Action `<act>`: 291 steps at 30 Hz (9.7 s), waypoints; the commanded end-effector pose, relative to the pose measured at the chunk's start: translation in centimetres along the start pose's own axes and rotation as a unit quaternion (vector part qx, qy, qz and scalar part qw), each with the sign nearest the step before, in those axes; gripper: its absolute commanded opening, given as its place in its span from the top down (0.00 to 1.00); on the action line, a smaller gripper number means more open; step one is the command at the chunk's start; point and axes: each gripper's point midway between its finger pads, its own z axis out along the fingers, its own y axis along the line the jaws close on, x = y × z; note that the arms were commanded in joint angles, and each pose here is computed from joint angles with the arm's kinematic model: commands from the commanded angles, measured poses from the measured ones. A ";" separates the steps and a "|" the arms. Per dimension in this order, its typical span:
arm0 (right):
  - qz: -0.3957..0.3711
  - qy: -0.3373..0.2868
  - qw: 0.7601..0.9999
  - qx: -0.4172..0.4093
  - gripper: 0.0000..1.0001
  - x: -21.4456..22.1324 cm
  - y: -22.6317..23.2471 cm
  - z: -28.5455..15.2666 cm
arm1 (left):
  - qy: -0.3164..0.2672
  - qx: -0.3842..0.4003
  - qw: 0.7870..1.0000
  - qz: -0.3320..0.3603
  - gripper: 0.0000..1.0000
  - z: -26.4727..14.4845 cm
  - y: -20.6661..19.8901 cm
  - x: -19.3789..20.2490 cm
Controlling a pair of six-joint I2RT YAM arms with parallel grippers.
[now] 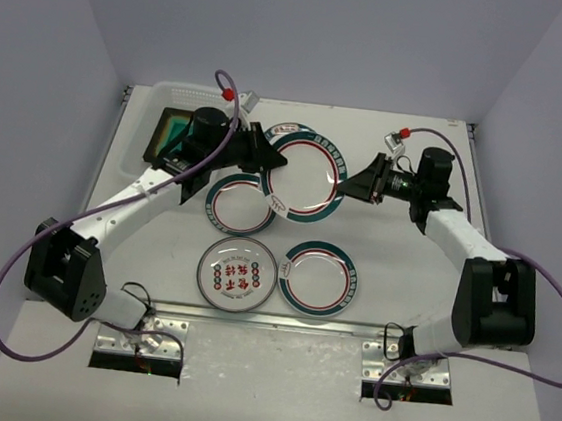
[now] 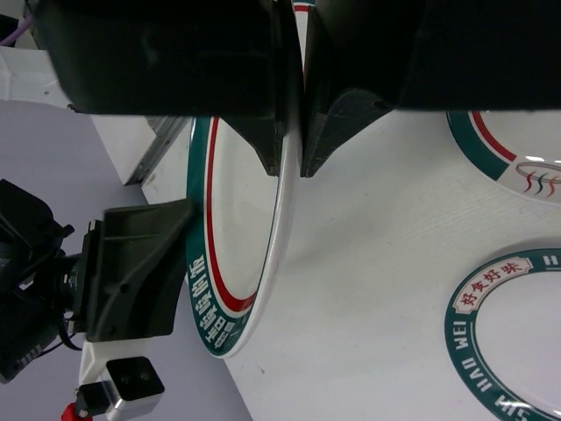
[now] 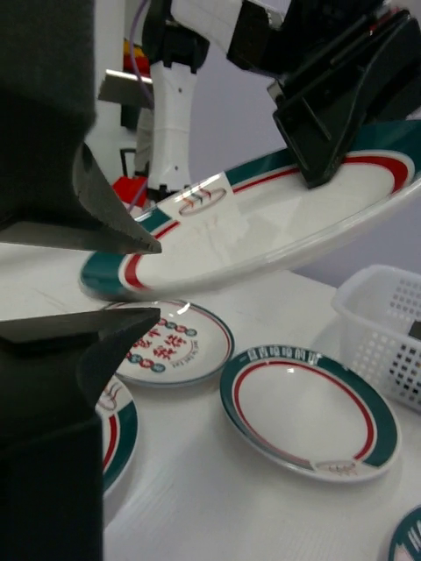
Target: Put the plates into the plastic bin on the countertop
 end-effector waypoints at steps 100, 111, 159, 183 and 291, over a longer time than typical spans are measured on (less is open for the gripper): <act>-0.062 -0.153 0.977 0.136 1.00 1.3 2.2 -8.1 | 0.000 -0.001 0.999 -0.053 0.00 -3.5 1.9 4.3; -0.084 -0.116 0.990 0.020 1.00 1.1 7.1 -7.2 | 0.020 0.092 0.995 -0.037 0.27 -0.4 -2.3 5.9; -0.043 0.030 0.974 0.218 0.01 6.5 -5.9 -1.7 | -0.088 -0.468 0.862 -0.173 0.00 -14.1 33.0 -12.5; -0.041 0.195 0.966 0.162 0.17 19.1 -6.9 15.3 | -0.191 -0.386 0.902 -0.035 0.00 -16.4 15.7 -15.3; -0.034 0.103 0.956 0.274 0.01 8.4 -9.1 11.1 | 0.014 -0.601 0.795 -0.081 0.00 -13.8 33.9 -11.6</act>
